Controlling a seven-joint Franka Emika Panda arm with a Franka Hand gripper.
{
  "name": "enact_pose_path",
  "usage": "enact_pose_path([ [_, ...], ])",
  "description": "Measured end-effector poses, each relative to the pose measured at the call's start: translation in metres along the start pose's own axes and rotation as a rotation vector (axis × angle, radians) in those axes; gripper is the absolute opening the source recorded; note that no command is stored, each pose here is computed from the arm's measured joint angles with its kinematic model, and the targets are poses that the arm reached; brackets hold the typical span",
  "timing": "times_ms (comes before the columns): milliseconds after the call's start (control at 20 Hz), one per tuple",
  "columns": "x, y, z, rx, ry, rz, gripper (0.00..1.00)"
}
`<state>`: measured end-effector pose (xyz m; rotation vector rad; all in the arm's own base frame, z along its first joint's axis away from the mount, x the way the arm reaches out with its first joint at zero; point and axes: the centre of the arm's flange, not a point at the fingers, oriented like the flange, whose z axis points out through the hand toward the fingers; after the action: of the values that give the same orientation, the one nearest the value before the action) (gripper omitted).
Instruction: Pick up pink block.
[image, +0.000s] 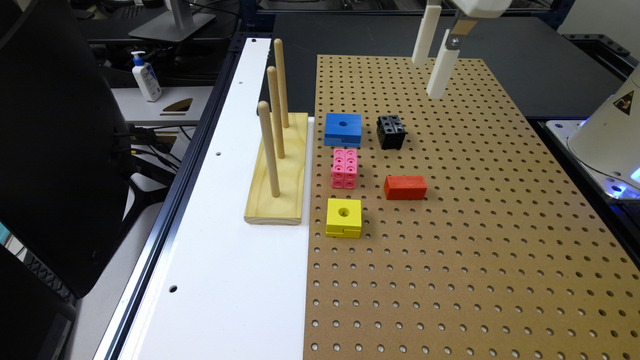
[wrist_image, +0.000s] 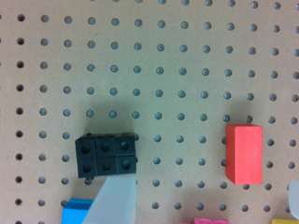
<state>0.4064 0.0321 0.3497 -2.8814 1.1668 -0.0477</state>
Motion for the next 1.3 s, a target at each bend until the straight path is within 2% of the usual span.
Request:
enact_pose_path([
  [200, 0.0033, -0.004, -0.001, 0.003, 0.0017, -0.0003, 1.0],
  [400, 0.0106, -0.013, -0.006, 0.0118, 0.0073, -0.0012, 1.0],
  [600, 0.0254, -0.03, -0.004, 0.0137, 0.003, -0.0021, 1.0],
  [800, 0.0411, -0.048, 0.004, 0.0105, -0.0069, -0.0026, 1.0],
  [900, 0.0448, -0.053, 0.006, 0.0101, -0.009, -0.0033, 1.0],
  [1050, 0.0485, -0.06, 0.005, 0.0141, -0.007, -0.0055, 1.0],
  [1300, 0.0493, -0.062, 0.004, 0.0159, -0.0057, -0.0068, 1.0],
])
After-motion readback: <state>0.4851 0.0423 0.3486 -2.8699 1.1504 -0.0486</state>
